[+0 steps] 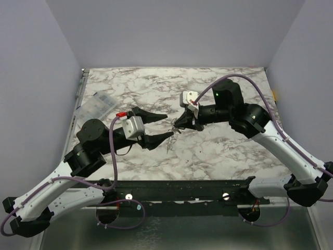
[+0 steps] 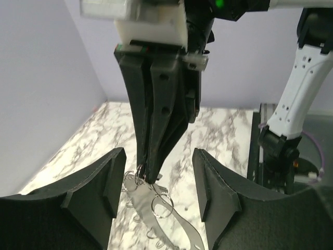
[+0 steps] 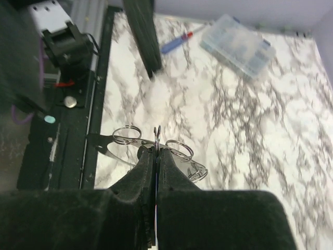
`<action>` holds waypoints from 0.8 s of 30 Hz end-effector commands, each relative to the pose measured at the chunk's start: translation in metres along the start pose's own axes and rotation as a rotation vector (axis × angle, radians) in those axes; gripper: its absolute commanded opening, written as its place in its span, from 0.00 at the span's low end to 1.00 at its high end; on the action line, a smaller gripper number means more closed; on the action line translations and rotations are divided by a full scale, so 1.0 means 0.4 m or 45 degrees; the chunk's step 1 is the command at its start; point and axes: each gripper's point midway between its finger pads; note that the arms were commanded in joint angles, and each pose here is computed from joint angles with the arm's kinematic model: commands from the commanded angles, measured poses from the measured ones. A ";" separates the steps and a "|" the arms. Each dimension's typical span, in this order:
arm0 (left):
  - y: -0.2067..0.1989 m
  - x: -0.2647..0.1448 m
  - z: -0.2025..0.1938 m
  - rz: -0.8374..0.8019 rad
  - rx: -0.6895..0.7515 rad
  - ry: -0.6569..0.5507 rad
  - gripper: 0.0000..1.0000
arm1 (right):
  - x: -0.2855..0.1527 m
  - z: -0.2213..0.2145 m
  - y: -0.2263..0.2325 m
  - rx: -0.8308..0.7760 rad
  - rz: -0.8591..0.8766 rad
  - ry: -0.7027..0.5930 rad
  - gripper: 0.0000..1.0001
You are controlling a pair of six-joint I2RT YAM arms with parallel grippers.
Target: Put the keys on the keyring
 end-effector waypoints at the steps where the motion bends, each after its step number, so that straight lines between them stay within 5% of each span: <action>1: 0.017 -0.032 -0.072 0.040 0.047 0.307 0.58 | 0.009 -0.152 -0.007 0.103 -0.082 0.300 0.01; 6: 0.041 -0.038 -0.126 0.052 0.098 0.531 0.49 | 0.004 -0.207 0.025 0.187 -0.062 0.394 0.01; 12: 0.051 -0.007 -0.213 -0.035 0.144 0.723 0.47 | -0.013 -0.165 0.076 0.230 0.013 0.313 0.01; 24: 0.032 0.101 -0.238 -0.225 0.147 0.706 0.35 | -0.052 -0.124 0.130 0.217 0.028 0.215 0.01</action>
Point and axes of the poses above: each gripper's point midway between its finger pads, its own x axis out along the fingers, its own y axis along the line the jaws close on, z = x × y, and after that the axes turned 13 degrees about -x, right-handed
